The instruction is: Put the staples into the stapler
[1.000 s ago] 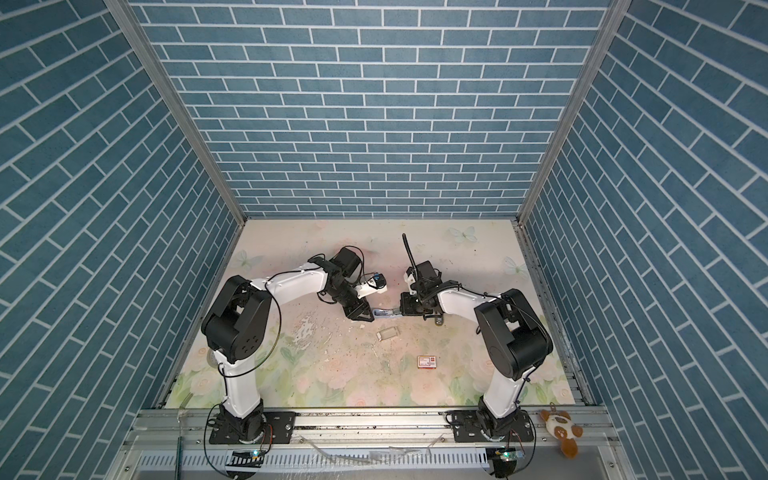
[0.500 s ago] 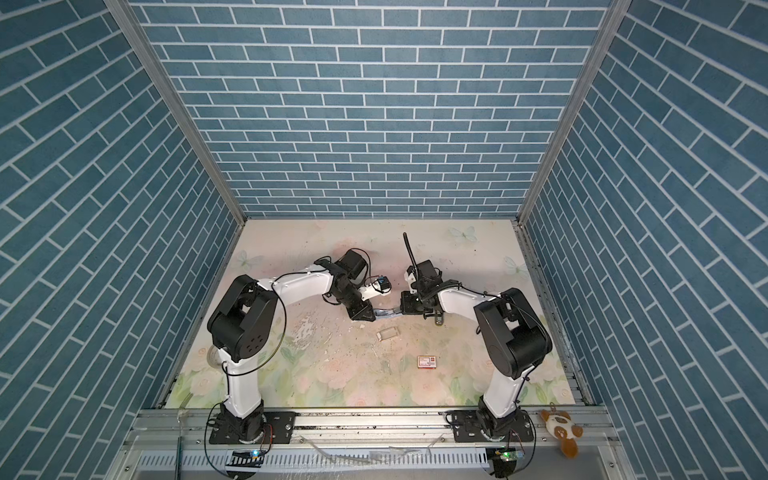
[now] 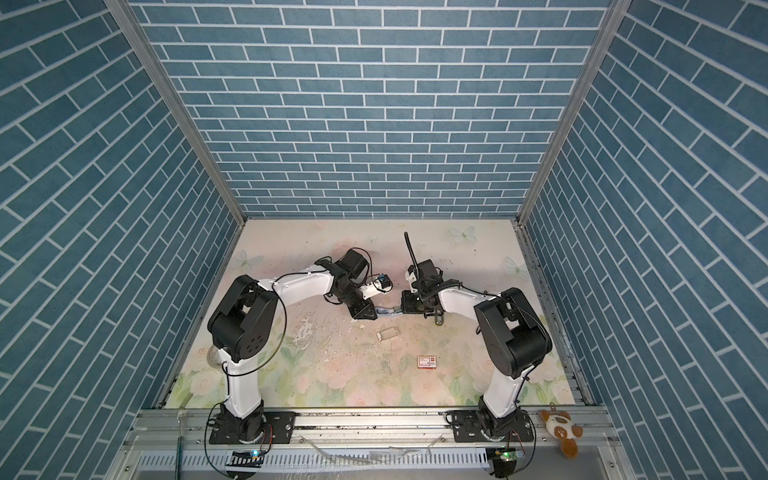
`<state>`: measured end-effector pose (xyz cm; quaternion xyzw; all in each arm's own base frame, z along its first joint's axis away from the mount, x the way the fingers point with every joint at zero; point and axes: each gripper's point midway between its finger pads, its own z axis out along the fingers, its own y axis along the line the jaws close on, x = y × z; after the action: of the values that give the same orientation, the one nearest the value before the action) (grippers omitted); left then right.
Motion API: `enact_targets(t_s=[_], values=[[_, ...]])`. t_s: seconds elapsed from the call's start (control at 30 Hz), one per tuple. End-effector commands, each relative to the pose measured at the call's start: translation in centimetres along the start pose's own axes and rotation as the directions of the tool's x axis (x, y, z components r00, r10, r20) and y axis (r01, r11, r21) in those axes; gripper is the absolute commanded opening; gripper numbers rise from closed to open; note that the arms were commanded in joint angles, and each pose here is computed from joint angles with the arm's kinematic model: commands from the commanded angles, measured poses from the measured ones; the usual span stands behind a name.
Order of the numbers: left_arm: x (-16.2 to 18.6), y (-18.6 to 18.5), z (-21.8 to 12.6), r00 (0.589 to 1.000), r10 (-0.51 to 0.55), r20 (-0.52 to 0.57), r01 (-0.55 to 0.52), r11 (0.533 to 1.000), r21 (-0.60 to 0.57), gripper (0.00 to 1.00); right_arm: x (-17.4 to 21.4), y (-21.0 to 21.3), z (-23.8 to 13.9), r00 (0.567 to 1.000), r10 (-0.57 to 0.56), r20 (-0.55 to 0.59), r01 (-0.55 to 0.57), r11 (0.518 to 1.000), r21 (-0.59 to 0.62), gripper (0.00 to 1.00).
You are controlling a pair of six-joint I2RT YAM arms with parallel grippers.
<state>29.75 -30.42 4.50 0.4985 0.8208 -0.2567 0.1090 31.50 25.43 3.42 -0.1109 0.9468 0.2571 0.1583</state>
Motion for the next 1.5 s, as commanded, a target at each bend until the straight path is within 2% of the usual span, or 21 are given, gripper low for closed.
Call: enact_targets(t_s=[0.0, 0.37, 0.73, 1.2, 1.47], values=[[-1.9, -0.3, 0.3, 0.997, 0.037, 0.067, -0.038, 0.999, 0.008, 0.24, 1.5, 0.5, 1.1, 0.997, 0.013, -0.072, -0.015, 0.999, -0.038, 0.11], [-3.4, -0.3, -0.2, 0.992, 0.049, 0.112, -0.050, 0.999, 0.004, 0.24, 1.6, 1.5, 1.3, 0.996, -0.001, -0.088, -0.006, 0.997, -0.073, 0.11], [-2.3, -0.7, -0.8, 0.993, 0.067, 0.098, -0.066, 0.998, -0.011, 0.24, 1.8, 3.2, 2.4, 0.994, -0.022, -0.104, 0.010, 0.994, -0.113, 0.12], [-2.3, -1.6, -3.1, 0.988, 0.082, 0.128, -0.077, 0.996, -0.037, 0.24, -0.2, 4.0, 1.2, 1.000, 0.005, -0.006, -0.005, 0.991, -0.132, 0.20], [-2.1, -1.7, -3.2, 0.989, 0.087, 0.123, -0.084, 0.996, -0.033, 0.25, -0.4, 4.1, 0.9, 0.999, 0.028, 0.019, -0.025, 0.987, -0.157, 0.21]])
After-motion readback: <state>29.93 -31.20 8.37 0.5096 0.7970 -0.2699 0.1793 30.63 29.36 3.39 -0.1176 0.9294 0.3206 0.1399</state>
